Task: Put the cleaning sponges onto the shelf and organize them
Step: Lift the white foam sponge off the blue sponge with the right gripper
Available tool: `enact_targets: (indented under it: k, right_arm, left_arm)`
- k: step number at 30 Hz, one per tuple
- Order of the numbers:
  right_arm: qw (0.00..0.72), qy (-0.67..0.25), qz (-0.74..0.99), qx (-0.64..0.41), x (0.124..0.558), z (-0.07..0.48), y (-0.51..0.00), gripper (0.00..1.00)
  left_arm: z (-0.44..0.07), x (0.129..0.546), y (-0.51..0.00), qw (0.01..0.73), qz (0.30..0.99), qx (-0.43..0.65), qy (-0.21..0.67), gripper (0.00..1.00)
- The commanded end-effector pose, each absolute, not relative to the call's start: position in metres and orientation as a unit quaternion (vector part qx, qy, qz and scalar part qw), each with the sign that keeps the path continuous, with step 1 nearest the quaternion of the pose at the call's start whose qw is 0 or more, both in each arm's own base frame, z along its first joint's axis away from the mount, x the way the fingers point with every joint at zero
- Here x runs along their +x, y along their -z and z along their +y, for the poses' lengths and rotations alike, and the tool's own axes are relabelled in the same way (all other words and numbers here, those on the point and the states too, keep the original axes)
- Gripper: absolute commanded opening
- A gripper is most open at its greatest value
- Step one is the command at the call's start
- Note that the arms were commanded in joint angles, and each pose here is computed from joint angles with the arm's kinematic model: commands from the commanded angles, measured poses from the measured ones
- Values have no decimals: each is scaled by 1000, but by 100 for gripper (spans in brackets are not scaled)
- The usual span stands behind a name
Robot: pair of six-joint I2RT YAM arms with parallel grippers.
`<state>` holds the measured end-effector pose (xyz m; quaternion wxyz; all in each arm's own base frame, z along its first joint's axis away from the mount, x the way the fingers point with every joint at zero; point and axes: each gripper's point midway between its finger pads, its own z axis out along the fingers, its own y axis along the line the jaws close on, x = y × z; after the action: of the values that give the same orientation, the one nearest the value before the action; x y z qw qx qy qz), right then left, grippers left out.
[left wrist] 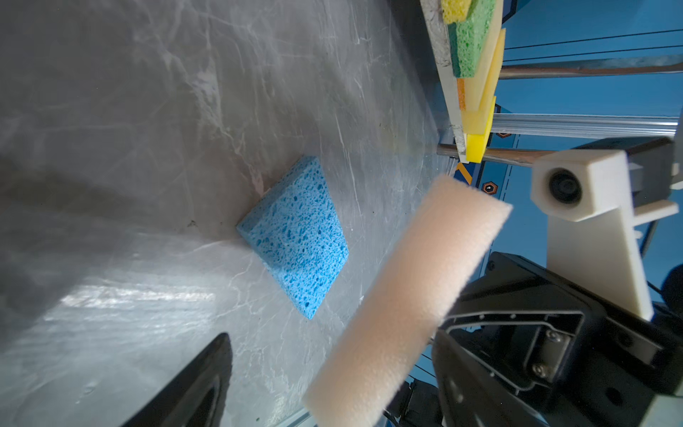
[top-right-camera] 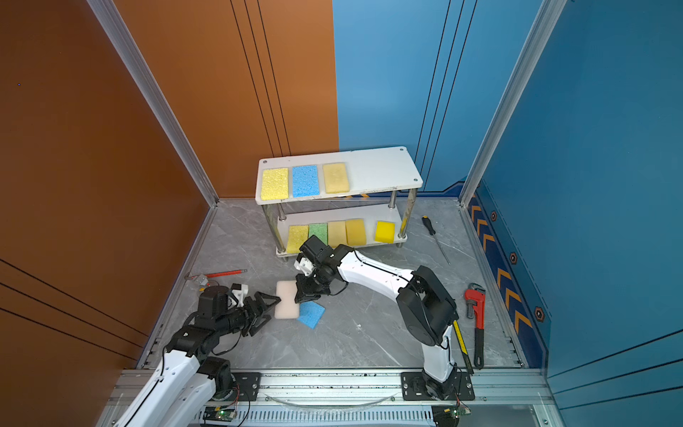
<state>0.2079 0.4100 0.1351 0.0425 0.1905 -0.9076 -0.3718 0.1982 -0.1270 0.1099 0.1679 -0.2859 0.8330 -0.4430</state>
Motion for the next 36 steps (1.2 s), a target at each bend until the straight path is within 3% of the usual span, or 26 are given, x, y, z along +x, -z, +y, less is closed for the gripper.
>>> enact_targets:
  k: [1, 9, 11, 14, 15, 22, 26, 29, 32, 36]
  right_arm:
    - [75, 408, -883, 221, 186, 414, -157, 9]
    - [81, 427, -869, 235, 180, 416, -169, 9]
    - [80, 430, -867, 237, 179, 417, -172, 9]
    - [78, 432, -867, 235, 180, 418, -175, 9]
    - [77, 433, -867, 235, 181, 418, -176, 9]
    - [70, 443, -862, 235, 184, 424, -188, 14]
    - [58, 450, -861, 230, 188, 424, -202, 39]
    - [46, 453, -864, 213, 194, 417, -212, 52]
    - [30, 456, -868, 193, 201, 405, -224, 72]
    - [20, 474, -864, 170, 205, 391, -242, 77]
  left_arm:
    - [-137, 210, -140, 195, 801, -261, 501, 84]
    - [-139, 222, -159, 216, 781, -255, 528, 74]
    - [-140, 223, -162, 216, 780, -252, 531, 66]
    - [-138, 224, -164, 218, 780, -252, 530, 41]
    - [-137, 224, -165, 219, 779, -254, 530, 38]
    - [-134, 223, -168, 224, 776, -255, 532, 31]
    - [-133, 224, -173, 231, 774, -255, 531, 22]
    - [-130, 226, -181, 243, 769, -258, 531, 21]
    - [-126, 232, -197, 263, 754, -266, 540, 21]
    - [-122, 242, -224, 290, 726, -274, 560, 21]
